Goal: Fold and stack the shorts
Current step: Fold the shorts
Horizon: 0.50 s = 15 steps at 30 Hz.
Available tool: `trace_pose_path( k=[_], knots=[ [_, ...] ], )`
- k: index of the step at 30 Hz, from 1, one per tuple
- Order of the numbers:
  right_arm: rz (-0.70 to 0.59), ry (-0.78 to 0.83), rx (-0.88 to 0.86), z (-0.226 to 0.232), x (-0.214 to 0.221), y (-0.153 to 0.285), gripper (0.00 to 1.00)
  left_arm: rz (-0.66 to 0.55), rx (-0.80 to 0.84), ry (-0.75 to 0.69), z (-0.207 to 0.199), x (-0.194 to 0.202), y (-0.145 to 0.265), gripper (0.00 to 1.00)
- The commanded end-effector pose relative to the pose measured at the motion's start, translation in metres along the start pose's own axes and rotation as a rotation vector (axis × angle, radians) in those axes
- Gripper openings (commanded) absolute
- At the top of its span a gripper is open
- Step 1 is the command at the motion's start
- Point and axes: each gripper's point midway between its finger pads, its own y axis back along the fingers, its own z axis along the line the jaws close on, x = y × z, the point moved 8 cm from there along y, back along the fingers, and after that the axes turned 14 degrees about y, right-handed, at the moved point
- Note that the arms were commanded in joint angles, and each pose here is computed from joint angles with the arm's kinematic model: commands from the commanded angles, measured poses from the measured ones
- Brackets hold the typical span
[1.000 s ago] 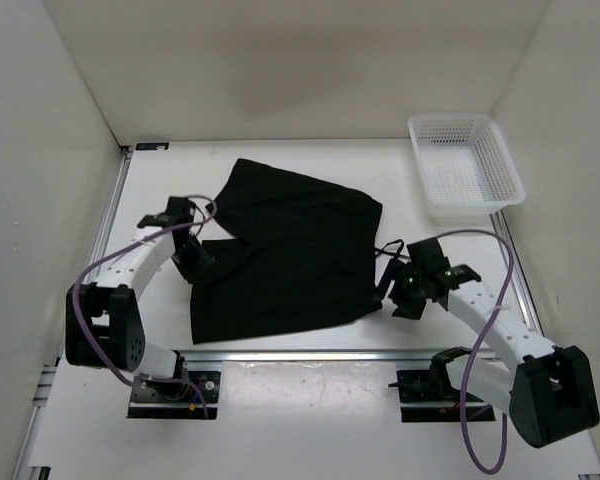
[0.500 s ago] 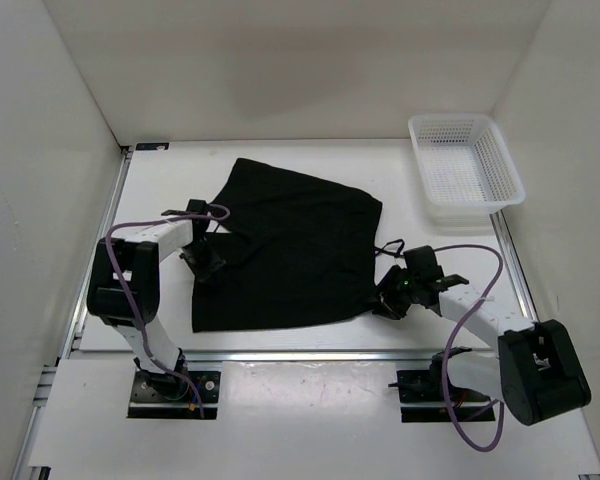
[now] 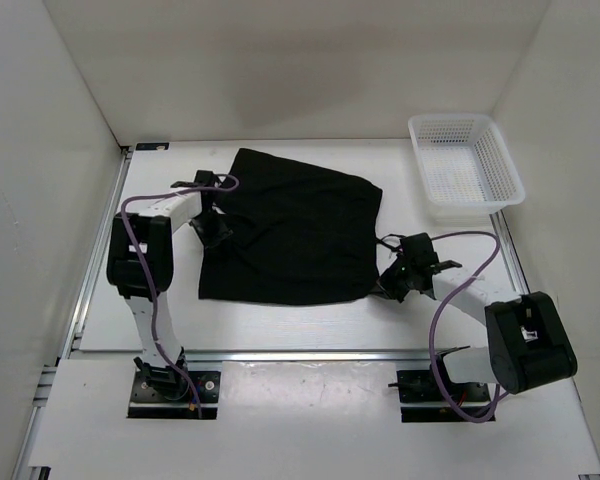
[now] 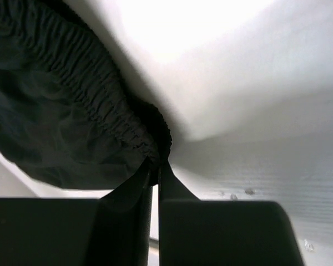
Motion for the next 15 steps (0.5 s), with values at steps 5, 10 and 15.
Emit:
trace_pose_path(
  k=[5, 10, 15],
  knots=[
    [-0.060, 0.048, 0.053, 0.006, -0.019, 0.003, 0.00, -0.116, 0.099, 0.028, 0.030, 0.002, 0.081, 0.67],
    [-0.060, 0.066, 0.054, 0.007, -0.020, 0.005, 0.00, -0.046, 0.099, 0.101, 0.081, 0.047, 0.080, 0.91],
    [-0.052, 0.088, 0.047, 0.008, -0.021, 0.004, 0.00, -0.036, 0.125, 0.194, 0.112, 0.081, 0.072, 0.86]
  ],
)
